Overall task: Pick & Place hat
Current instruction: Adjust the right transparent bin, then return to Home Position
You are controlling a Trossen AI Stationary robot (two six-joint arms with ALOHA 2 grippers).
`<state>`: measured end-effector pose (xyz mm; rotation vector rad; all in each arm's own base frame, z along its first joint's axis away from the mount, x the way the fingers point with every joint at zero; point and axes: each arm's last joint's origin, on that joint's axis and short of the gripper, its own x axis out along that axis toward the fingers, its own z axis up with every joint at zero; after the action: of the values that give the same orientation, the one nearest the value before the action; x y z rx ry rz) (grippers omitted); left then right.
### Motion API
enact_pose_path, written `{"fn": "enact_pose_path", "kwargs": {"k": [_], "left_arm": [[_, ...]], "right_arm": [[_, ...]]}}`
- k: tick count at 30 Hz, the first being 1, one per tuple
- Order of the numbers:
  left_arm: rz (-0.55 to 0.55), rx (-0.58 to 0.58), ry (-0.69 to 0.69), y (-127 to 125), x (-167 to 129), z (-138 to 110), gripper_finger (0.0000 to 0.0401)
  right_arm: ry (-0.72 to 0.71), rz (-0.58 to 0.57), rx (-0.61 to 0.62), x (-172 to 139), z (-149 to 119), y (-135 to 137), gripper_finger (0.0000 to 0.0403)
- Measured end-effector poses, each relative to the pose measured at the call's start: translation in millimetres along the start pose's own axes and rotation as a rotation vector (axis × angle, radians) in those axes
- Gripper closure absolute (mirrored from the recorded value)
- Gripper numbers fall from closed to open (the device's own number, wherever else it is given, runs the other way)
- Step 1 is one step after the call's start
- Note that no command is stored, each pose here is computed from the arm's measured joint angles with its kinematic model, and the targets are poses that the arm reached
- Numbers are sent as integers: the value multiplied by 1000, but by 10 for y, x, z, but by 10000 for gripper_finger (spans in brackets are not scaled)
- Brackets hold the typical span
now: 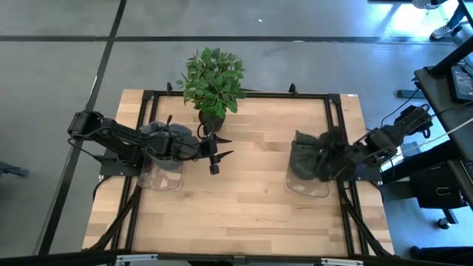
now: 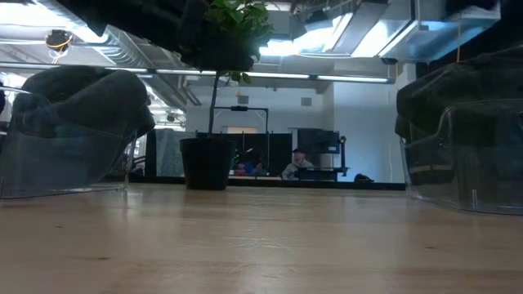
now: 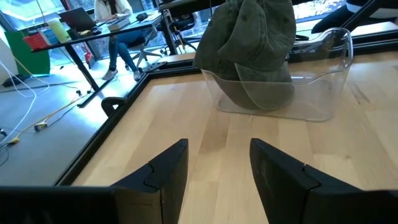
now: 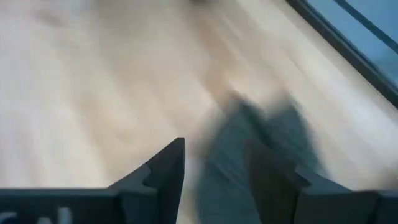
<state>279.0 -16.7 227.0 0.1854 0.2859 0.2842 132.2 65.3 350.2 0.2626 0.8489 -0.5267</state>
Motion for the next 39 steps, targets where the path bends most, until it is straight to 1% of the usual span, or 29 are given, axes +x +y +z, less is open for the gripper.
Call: {"fn": "enact_pose_path", "kwargs": {"k": [2, 4, 6, 7, 8, 10, 14, 16, 20, 26, 29, 32, 34, 36, 39], "left_arm": [[0, 0, 0, 0, 0, 0, 234], [0, 0, 0, 0, 0, 0, 233], [0, 0, 0, 0, 0, 0, 231], [0, 0, 0, 0, 1, -1, 231], [-1, 0, 0, 0, 0, 0, 231], [-1, 0, 2, -1, 1, -2, 231], [-4, 3, 9, -5, -1, -10, 234], [-9, 4, 12, -10, -2, -13, 234], [-10, 6, 19, -13, -3, -20, 231], [-11, 2, 22, -13, -3, -23, 233], [-11, 1, 23, -13, -3, -24, 234], [-11, 8, 23, -13, -3, -24, 233], [-11, 10, 25, -14, -3, -26, 231], [-17, 9, 32, -16, -31, -20, 231], [-34, -43, 5, -3, -192, 90, 232]], "right_arm": [[-92, 115, -71, 60, 102, 213, 239], [-131, 223, -161, 168, 218, 456, 239], [-142, 291, -243, 323, 302, 675, 239], [-118, 304, -283, 430, 314, 757, 240], [-86, 304, -311, 538, 324, 816, 240], [-5, 294, -325, 749, 326, 909, 239], [214, 209, -374, 1207, 183, 1056, 238], [284, 185, -388, 1341, 119, 1102, 238], [445, 136, -379, 1533, -27, 1149, 238], [576, 32, -318, 1464, -169, 1100, 238], [596, -6, -301, 1363, -221, 1075, 238], [522, 5, -314, 1283, -214, 1096, 238], [455, 24, -318, 1196, -157, 1112, 238], [366, 68, -316, 1058, -61, 1130, 238], [217, 168, -328, 816, 57, 1082, 238]]}}
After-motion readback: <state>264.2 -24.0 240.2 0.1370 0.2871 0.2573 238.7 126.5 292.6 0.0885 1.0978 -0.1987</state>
